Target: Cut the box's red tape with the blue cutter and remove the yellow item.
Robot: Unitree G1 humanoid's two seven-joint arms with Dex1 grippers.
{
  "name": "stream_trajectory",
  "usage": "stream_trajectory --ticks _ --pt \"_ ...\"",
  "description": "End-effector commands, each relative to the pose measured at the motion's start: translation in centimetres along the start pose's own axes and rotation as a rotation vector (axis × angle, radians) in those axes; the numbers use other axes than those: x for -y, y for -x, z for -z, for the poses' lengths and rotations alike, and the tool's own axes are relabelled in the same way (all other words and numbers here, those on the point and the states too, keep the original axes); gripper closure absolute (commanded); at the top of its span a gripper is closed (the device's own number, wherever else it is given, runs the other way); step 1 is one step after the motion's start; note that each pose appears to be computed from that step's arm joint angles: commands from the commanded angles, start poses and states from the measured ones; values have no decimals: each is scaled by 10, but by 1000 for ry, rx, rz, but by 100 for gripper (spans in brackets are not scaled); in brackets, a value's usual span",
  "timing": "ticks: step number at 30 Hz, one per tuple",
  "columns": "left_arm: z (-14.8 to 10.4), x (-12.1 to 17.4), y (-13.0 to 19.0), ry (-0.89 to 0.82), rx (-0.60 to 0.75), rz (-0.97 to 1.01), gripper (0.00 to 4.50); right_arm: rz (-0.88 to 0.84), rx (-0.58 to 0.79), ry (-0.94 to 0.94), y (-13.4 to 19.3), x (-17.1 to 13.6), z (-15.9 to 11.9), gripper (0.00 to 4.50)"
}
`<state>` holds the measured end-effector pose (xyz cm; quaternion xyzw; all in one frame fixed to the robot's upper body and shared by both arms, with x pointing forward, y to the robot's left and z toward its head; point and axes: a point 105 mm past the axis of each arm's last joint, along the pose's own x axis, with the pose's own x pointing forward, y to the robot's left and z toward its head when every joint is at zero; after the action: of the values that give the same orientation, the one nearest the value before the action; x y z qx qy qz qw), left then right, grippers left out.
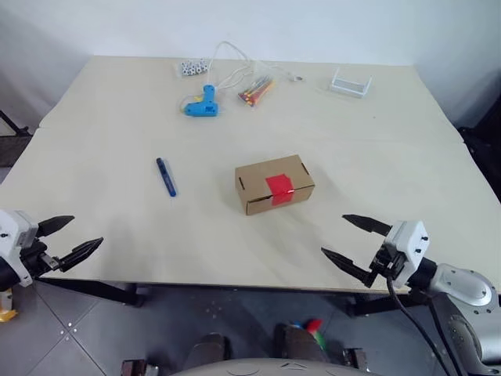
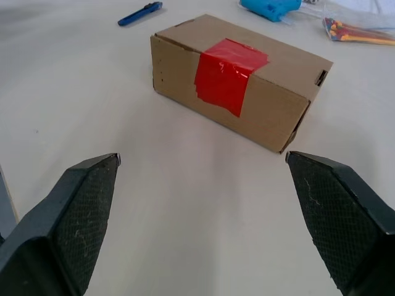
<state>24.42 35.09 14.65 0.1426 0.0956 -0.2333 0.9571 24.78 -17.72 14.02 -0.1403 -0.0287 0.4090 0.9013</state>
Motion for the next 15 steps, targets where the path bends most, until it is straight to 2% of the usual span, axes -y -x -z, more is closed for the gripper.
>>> stream_trajectory --ticks 1,4,6,7,9,10,15 --pt "-8 -2 0 -30 8 1 2 8 30 24 -2 0 -8 0" --pt "-8 4 -1 -2 14 40 2 15 33 23 -3 0 -8 0" --pt "-8 9 -3 9 8 77 42 17 39 8 -5 -1 -10 0" --pt "-12 12 -8 -6 15 103 63 10 34 -6 -7 -4 -10 18" --pt "-19 17 -17 -32 23 140 129 -15 17 -28 -11 -9 -9 67" --pt "-33 26 -39 -57 72 194 150 -40 -2 -28 -17 -15 -7 89" --pt "-83 62 -119 -189 200 349 310 -56 -46 -8 -48 -26 0 265"
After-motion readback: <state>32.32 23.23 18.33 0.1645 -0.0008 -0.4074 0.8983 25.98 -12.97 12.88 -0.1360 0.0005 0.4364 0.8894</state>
